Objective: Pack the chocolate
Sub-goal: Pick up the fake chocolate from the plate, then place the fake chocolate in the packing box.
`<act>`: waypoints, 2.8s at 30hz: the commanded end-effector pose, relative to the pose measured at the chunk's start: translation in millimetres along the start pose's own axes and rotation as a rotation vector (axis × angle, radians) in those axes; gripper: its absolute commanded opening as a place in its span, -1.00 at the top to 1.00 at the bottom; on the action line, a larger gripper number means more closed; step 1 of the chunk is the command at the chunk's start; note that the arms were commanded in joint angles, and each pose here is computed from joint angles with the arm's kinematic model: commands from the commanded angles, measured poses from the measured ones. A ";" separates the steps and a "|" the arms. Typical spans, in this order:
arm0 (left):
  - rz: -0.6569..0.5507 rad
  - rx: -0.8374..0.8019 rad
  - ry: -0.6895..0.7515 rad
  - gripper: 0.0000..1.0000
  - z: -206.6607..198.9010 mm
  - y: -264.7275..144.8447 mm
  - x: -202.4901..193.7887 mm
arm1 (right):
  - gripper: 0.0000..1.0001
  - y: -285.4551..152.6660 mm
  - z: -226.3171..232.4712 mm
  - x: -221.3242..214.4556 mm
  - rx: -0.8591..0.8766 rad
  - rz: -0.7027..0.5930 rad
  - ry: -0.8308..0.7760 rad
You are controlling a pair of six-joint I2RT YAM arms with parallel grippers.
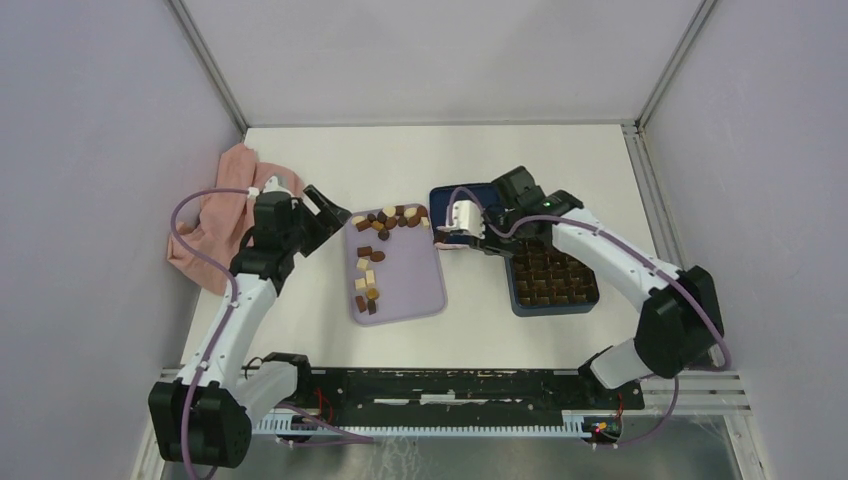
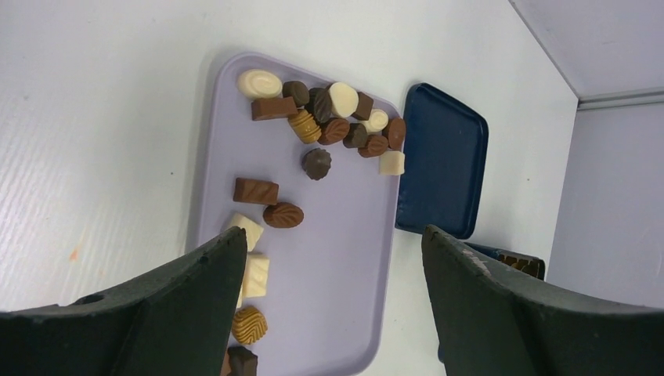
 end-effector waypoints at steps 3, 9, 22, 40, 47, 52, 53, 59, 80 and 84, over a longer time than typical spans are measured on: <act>0.001 -0.115 -0.010 -0.75 -26.2 14.9 11.9 | 0.28 -36.4 7.9 -33.9 -0.082 -0.042 0.099; 0.045 -0.149 0.008 -0.75 -35.9 32.2 13.9 | 0.28 -72.7 7.7 -91.3 -0.183 -0.018 0.270; 0.096 -0.228 0.042 -0.74 -54.4 54.4 17.3 | 0.27 -126.5 59.5 -185.3 -0.347 0.145 0.492; 0.116 -0.299 0.174 -0.73 -64.5 49.7 6.7 | 0.27 -149.7 95.4 -234.0 -0.305 0.285 0.570; 0.124 -0.303 0.178 -0.72 -61.7 50.0 -0.9 | 0.26 -143.7 95.5 -243.6 -0.279 0.307 0.589; 0.120 -0.294 0.176 -0.72 -59.1 49.5 -2.3 | 0.24 -144.2 90.7 -253.3 -0.289 0.348 0.603; 0.118 -0.293 0.176 -0.72 -58.9 49.3 -2.6 | 0.23 -145.0 87.6 -254.4 -0.297 0.349 0.608; 0.108 -0.289 0.169 -0.72 -57.2 46.7 -3.0 | 0.20 -142.3 80.0 -256.7 -0.294 0.329 0.628; 0.062 -0.214 0.191 -0.71 -56.5 35.8 3.3 | 0.13 -159.9 14.4 -185.7 -0.321 0.091 0.499; 0.017 -0.090 0.199 -0.71 -42.9 29.5 12.2 | 0.13 -139.6 -4.5 -141.0 -0.303 0.012 0.380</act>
Point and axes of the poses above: each gripper's point midway between its finger pads, its own y axis out along the fingers, its own z axis along the line the jaws close on, x = y × z, the point moved 4 cm from there along -y, back along the fingers, and after that the axes turned 3 degrees about -y, right-handed, at the moved point
